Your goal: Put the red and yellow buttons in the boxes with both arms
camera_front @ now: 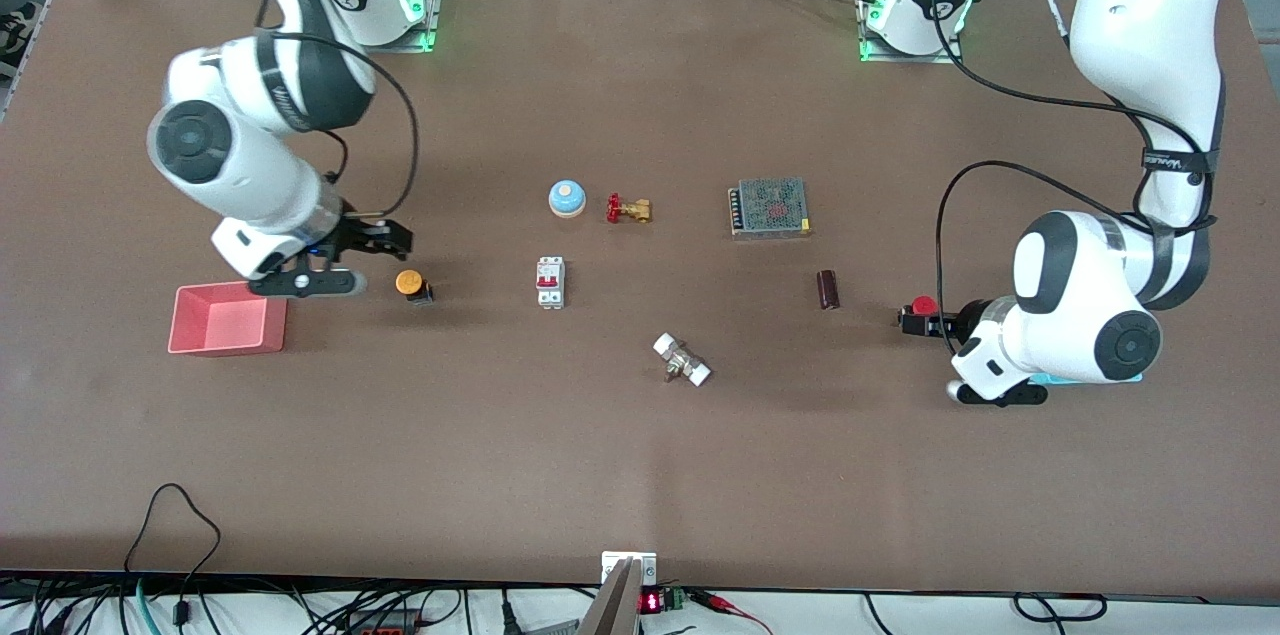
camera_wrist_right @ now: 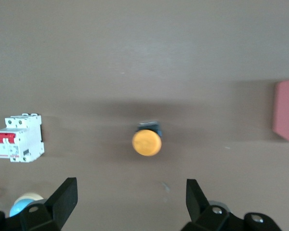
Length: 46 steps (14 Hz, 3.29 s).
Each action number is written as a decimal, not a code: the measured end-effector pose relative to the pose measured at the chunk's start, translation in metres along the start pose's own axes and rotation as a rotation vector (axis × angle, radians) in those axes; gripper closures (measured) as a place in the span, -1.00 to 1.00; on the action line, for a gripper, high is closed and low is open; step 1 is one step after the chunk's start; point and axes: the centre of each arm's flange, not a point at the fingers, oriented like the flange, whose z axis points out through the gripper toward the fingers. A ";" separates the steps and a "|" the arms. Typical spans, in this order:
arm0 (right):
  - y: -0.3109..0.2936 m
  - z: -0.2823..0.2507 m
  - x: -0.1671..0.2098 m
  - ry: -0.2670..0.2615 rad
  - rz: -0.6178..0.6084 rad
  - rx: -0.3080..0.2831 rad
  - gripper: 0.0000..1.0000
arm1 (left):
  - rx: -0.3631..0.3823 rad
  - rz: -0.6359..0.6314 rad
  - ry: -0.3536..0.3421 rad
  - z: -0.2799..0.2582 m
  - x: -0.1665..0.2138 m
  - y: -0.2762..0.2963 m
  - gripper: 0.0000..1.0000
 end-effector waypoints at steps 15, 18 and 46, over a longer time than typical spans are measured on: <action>0.016 0.108 -0.005 0.111 -0.124 -0.062 -1.00 | 0.006 -0.004 -0.046 0.038 -0.010 0.000 0.18; 0.015 0.129 -0.006 0.096 -0.126 -0.055 -1.00 | 0.004 -0.009 -0.035 0.030 -0.009 -0.004 0.18; 0.269 -0.006 0.031 0.126 -0.165 -0.013 0.29 | -0.007 -0.132 0.087 -0.047 0.023 -0.240 0.18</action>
